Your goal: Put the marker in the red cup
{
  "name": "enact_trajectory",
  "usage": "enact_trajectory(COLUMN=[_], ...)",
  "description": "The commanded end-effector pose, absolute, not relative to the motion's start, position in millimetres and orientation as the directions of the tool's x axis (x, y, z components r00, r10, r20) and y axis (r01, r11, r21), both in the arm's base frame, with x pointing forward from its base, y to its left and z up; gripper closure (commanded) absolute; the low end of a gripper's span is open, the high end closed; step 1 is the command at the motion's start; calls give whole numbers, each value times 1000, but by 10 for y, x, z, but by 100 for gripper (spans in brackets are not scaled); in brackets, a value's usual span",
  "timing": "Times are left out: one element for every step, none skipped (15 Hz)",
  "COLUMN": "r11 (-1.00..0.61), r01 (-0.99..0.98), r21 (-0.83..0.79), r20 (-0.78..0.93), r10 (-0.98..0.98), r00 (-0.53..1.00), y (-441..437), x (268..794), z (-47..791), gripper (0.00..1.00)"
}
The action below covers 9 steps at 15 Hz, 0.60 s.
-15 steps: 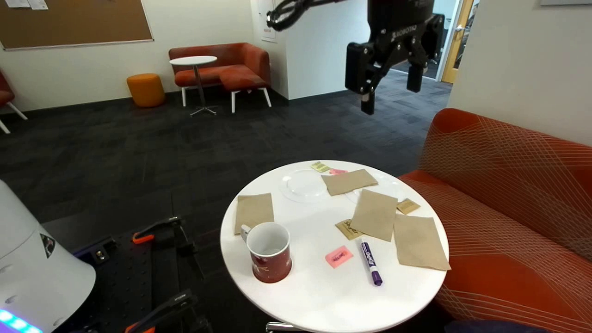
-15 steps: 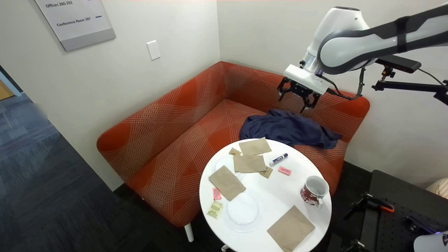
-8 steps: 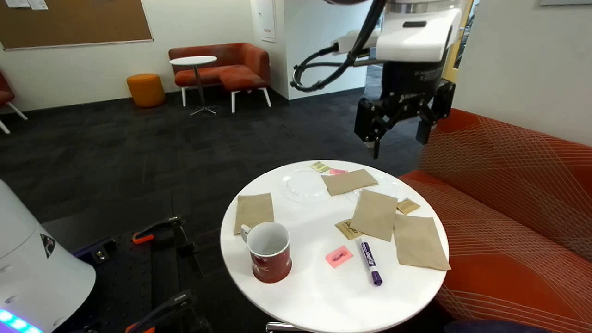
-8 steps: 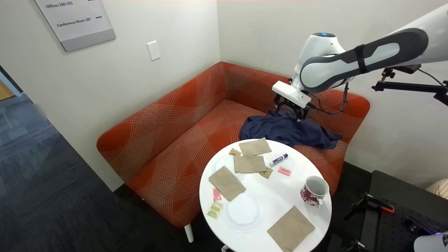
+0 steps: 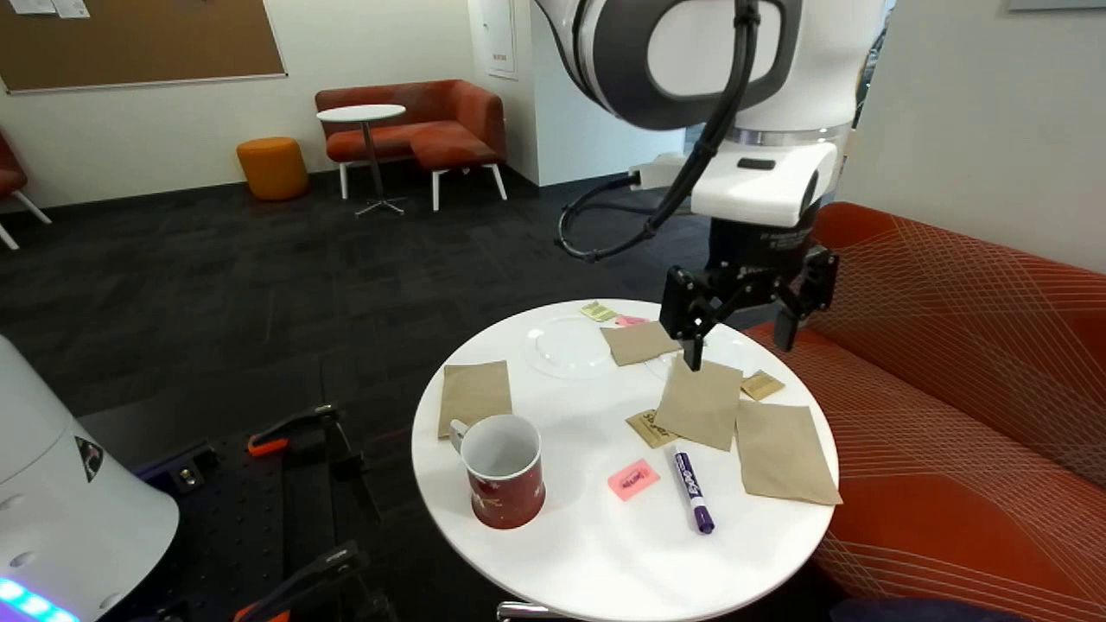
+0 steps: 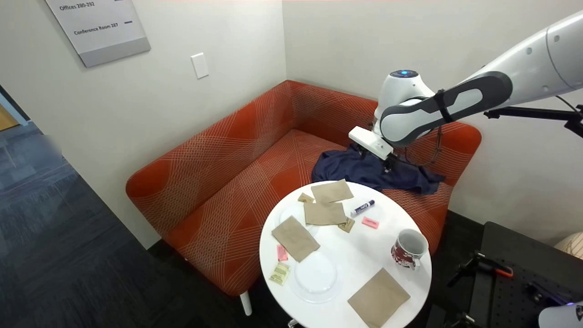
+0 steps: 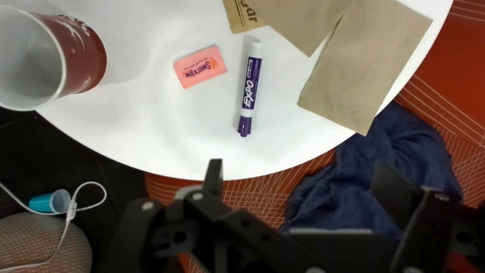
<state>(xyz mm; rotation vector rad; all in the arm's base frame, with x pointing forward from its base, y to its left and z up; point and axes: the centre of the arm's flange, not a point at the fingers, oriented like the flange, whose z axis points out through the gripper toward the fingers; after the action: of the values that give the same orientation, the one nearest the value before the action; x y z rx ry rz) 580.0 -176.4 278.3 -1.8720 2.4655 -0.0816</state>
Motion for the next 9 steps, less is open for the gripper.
enact_trajectory(r11=[283,281,269,266,265,264,263,263,263], r01=[-958,-960,-963,-964,-964,-965,-965,-965,-965], r21=[-45,-24,-29,-16,-8,-5,-5,-6,-7], r20=[61,70,40,48,52,53,54,54,54], r10=[-957,-957,-962,-963,-963,-963,-963,-963,-963], r00=[-285,-282,-270,-266,-265,-264,-263,-263,-263], y=[-1801,-1805,-1816,-1823,-1824,-1822,-1820,-1820,-1822], x=[5827,5803,5759,5746,5740,5737,5739,5744,5748], z=[2504,2435,2523,2447,2398,2377,2378,2383,2388], gripper=[0,0,0,0,0,0,0,0,0])
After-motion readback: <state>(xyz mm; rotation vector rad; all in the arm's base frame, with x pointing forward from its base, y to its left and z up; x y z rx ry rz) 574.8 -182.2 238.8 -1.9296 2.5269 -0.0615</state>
